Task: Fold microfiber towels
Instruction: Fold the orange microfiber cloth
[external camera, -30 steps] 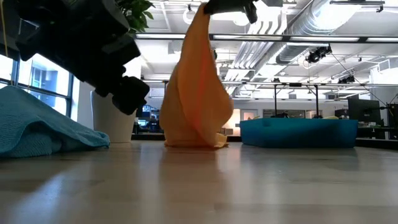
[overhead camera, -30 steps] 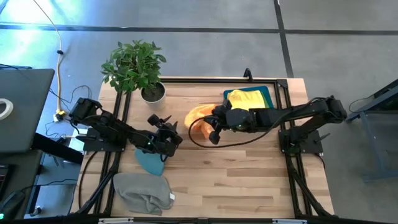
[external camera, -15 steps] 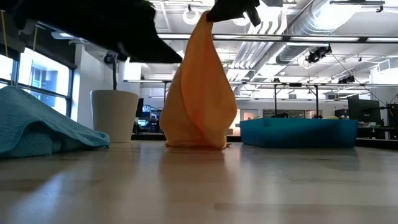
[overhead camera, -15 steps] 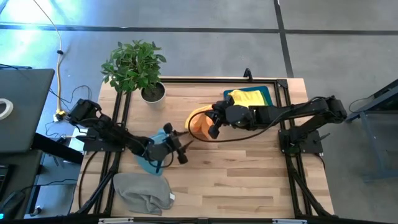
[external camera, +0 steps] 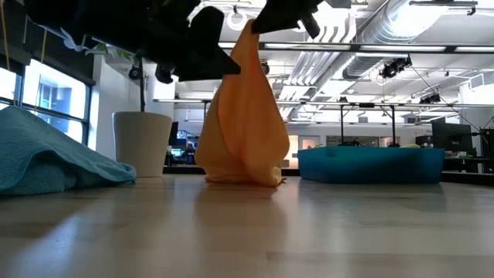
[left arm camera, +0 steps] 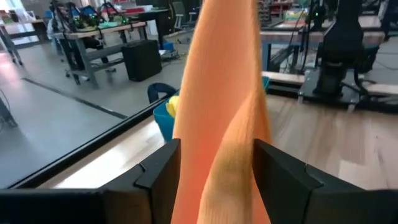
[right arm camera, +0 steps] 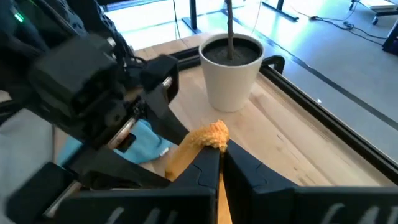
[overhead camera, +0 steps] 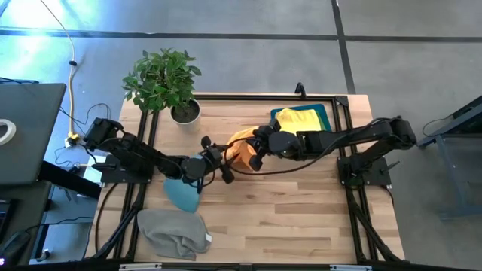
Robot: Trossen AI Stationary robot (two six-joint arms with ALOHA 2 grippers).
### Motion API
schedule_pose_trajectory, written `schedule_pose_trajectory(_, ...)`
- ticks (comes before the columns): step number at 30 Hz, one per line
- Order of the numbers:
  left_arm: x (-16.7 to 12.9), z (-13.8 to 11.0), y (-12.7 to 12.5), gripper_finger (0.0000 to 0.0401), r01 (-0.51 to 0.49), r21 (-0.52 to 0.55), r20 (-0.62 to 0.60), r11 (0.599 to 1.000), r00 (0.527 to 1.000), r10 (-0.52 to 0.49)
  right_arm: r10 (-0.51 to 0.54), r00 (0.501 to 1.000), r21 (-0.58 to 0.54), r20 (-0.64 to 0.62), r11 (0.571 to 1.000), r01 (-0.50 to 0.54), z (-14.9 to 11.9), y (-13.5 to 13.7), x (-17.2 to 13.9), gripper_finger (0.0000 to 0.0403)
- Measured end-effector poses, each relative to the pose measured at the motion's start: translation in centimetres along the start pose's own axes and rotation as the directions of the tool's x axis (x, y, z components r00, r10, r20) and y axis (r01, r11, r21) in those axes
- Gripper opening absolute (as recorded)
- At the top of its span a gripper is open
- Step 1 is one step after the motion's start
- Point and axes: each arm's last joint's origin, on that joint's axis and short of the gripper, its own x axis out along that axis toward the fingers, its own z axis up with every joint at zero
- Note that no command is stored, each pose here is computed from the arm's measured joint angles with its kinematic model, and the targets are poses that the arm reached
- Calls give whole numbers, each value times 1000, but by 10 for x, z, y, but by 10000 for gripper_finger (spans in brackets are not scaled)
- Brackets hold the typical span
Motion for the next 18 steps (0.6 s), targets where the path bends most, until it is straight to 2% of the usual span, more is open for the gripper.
schedule_pose_trajectory(3,1,1,1,181,-50,16,-10,999,999,50,-2,1000,-4,-5,1000,2,-1,0,1,0)
schedule_pose_trajectory(5,1,-3,3,181,-126,36,-29,991,991,127,0,1000,-19,-4,1000,0,-1,1,1,0)
schedule_pose_trajectory(10,-2,-18,12,181,-337,70,-79,939,937,342,10,1000,-35,-5,999,-10,-2,4,-1,0)
schedule_pose_trajectory(18,-7,-38,28,181,-479,123,-121,869,862,492,31,1000,-100,0,995,-30,-2,10,-6,0)
